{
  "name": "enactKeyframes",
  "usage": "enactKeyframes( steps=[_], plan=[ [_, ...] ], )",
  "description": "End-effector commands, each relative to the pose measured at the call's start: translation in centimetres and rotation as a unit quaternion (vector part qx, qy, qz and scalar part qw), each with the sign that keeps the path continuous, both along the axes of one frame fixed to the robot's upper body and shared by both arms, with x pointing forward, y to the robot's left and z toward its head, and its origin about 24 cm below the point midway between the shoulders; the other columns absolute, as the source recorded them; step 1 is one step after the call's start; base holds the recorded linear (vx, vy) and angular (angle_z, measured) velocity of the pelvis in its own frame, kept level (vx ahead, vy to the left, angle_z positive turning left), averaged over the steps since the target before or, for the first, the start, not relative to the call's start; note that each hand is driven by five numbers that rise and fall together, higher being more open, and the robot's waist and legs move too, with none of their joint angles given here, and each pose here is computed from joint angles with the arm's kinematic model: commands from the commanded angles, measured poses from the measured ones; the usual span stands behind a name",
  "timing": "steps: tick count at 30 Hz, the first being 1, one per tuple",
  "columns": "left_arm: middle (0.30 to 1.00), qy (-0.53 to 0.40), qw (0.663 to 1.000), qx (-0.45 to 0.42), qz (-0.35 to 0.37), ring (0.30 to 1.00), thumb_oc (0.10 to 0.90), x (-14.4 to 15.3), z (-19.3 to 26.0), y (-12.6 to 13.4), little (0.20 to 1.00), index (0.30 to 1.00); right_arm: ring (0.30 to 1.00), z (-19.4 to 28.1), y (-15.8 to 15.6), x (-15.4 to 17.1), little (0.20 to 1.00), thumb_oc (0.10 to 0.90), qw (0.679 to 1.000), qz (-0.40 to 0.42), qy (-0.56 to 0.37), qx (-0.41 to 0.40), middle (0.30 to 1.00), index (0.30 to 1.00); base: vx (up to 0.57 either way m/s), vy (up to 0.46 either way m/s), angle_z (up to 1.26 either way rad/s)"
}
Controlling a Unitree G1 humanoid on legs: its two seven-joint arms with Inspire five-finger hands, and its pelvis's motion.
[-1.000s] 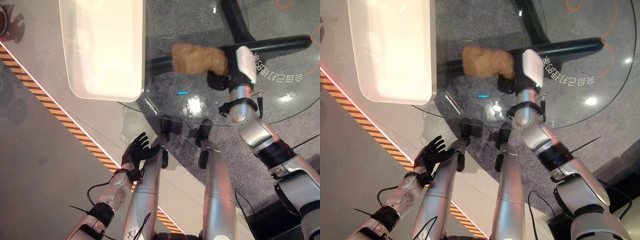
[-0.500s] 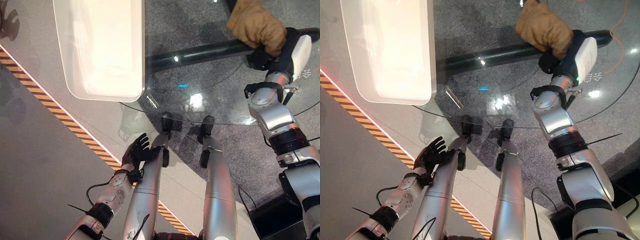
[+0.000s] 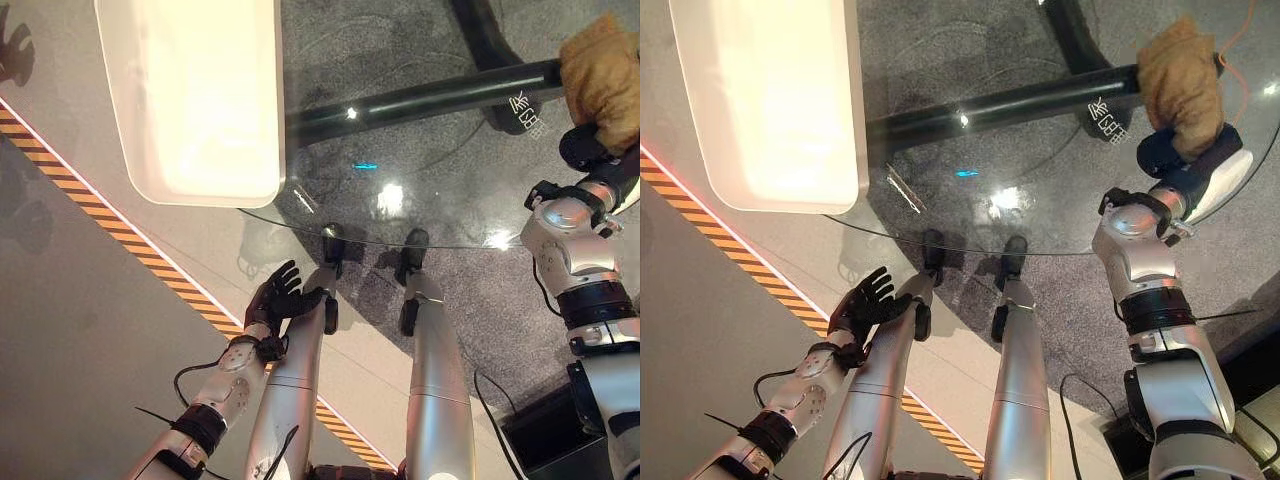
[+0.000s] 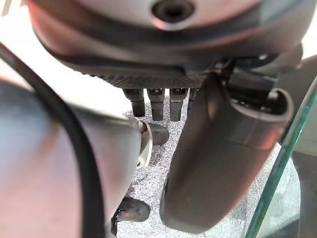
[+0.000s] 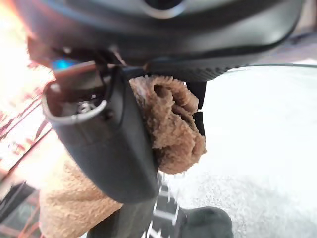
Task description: Wipe the table with a cloth and put it in the basket.
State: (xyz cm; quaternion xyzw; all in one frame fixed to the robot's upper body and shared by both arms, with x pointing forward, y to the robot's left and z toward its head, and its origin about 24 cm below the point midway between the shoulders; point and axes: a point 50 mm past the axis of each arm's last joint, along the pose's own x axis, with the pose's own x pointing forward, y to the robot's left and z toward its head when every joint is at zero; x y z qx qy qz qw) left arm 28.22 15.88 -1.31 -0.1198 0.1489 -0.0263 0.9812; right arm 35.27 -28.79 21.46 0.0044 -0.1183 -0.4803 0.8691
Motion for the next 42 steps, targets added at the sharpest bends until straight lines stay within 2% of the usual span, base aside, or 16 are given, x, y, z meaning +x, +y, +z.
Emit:
enactKeyframes(
  steps=[1,6,11,12,14,17,23,26,28,38,39,42],
  plan=[
    [0.9,0.034,0.999,-0.02,0.017,0.9,0.8,-2.8,-1.9,0.0,0.9,0.9,0.3,4.5,-2.2,-2.3,0.2,0.1,0.993,-0.031,-0.104,-0.054,0.3,0.3,-0.01,0.02,-0.03],
    [0.9,0.033,0.999,-0.025,0.018,0.9,0.8,-2.6,-1.9,-0.3,0.9,0.9,0.3,5.2,0.5,-1.5,0.2,0.1,0.99,0.036,-0.114,-0.076,0.3,0.3,-0.01,0.011,-0.03],
    [0.9,0.034,0.999,-0.027,0.018,0.9,0.8,-2.5,-2.1,-0.6,0.9,0.9,0.3,6.0,3.4,-0.7,0.2,0.1,0.978,0.111,-0.09,-0.151,0.3,0.3,0.0,0.0,0.0],
    [0.9,0.033,0.999,-0.028,0.016,0.9,0.8,-2.4,-2.0,-0.7,0.9,0.9,0.3,6.3,4.8,-0.3,0.2,0.1,0.965,0.156,-0.071,-0.2,0.3,0.3,0.0,0.0,0.0],
    [0.9,0.033,0.999,-0.027,0.015,0.9,0.8,-2.4,-2.1,-0.6,0.9,0.9,0.3,6.4,6.0,0.0,0.2,0.1,0.95,0.192,-0.047,-0.241,0.3,0.3,0.0,0.0,0.0],
    [0.9,0.031,0.999,-0.026,0.013,0.9,0.8,-2.4,-2.1,-0.5,0.9,0.9,0.3,5.8,8.8,0.6,0.2,0.1,0.908,0.275,0.01,-0.315,0.3,0.3,0.0,0.0,0.0],
    [0.9,0.04,0.999,-0.021,0.006,0.9,0.8,-3.1,-2.7,-0.4,0.9,0.9,0.3,3.1,11.0,1.2,0.2,0.1,0.848,0.366,0.1,-0.37,0.3,0.3,0.02,0.004,0.05],
    [0.9,0.039,0.999,-0.019,0.003,0.9,0.8,-3.1,-2.7,0.0,0.9,0.9,0.3,2.1,12.6,1.3,0.2,0.1,0.8,0.42,0.138,-0.406,0.3,0.3,0.0,0.012,0.1],
    [0.9,0.039,0.999,-0.018,0.002,0.9,0.8,-3.2,-2.7,0.1,0.9,0.9,0.3,1.7,13.0,1.3,0.2,0.1,0.787,0.432,0.15,-0.413,0.3,0.3,0.0,0.007,0.06],
    [0.9,0.035,0.999,-0.012,-0.008,0.9,0.8,-2.9,-2.4,0.1,0.9,0.9,0.3,-0.5,14.7,1.2,0.2,0.1,0.687,0.515,0.24,-0.454,0.3,0.3,0.0,0.002,0.04],
    [0.9,0.034,0.999,-0.011,-0.009,0.9,0.8,-2.8,-2.3,0.1,0.9,0.9,0.3,-0.8,14.9,1.2,0.2,0.1,0.665,0.528,0.257,-0.462,0.3,0.3,0.0,0.0,0.0],
    [0.9,0.034,0.999,-0.009,-0.011,0.9,0.8,-2.7,-2.2,0.1,0.9,0.9,0.3,-1.4,15.1,1.0,0.2,0.1,0.63,0.548,0.282,-0.471,0.3,0.3,0.0,0.0,0.0]
  ],
)
